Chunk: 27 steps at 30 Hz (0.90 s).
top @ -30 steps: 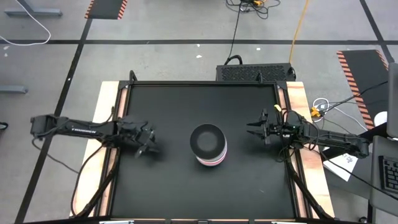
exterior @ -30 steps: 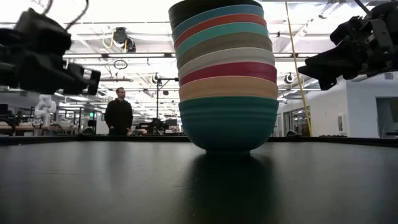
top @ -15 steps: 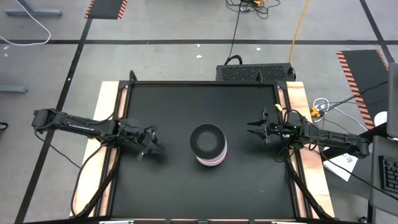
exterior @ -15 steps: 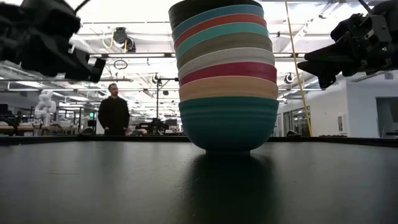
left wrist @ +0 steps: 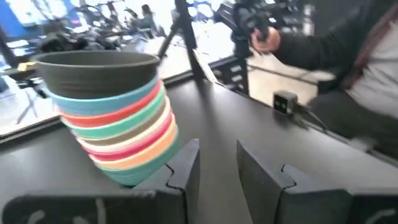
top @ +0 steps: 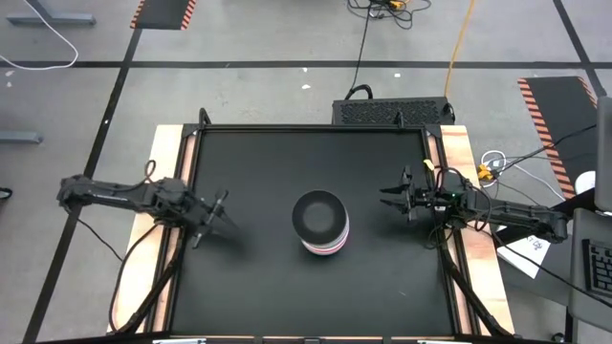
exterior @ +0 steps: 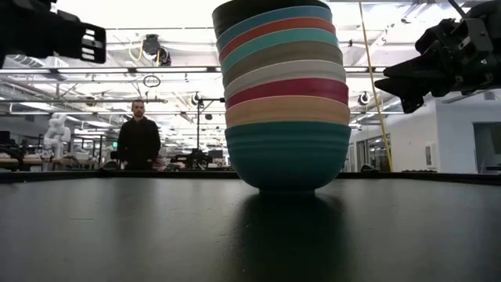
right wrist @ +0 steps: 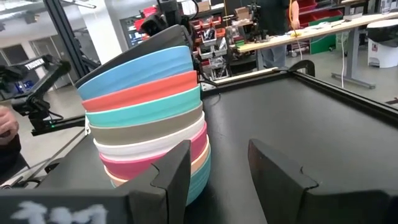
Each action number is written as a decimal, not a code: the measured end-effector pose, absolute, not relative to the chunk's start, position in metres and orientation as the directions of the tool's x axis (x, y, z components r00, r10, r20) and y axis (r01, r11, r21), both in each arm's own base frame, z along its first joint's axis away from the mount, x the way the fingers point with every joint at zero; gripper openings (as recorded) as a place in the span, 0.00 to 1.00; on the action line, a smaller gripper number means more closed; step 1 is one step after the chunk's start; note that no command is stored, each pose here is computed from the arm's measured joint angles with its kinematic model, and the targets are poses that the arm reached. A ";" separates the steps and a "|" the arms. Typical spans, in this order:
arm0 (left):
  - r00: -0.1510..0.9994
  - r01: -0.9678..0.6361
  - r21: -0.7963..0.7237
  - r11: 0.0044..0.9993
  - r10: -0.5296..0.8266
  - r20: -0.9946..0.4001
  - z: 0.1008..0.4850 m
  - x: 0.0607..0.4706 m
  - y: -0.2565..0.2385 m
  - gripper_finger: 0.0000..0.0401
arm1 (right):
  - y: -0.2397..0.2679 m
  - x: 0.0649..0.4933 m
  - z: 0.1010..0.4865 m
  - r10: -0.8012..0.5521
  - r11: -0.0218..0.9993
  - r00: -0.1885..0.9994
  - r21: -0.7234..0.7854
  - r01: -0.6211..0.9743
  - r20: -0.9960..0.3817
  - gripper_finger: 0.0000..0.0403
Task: Nest bowls inside each other
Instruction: Return to Home Position
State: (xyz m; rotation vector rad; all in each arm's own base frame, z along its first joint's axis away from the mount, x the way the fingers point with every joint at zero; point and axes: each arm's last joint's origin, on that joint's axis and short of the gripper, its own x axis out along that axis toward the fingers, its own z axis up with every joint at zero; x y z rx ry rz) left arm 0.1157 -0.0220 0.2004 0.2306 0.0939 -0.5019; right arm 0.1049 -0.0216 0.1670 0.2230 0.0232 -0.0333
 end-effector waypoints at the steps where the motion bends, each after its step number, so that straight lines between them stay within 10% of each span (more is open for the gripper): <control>1: 0.879 0.475 0.191 0.859 -0.456 -0.138 0.201 0.112 -0.022 0.27 | -0.022 0.105 0.167 -0.031 0.975 0.999 0.220 0.036 -0.027 0.37; 27: 0.896 0.426 0.115 0.897 -0.401 -0.192 0.177 0.083 -0.019 0.27 | -0.020 0.105 0.160 0.026 0.969 0.995 0.249 -0.001 -0.094 0.37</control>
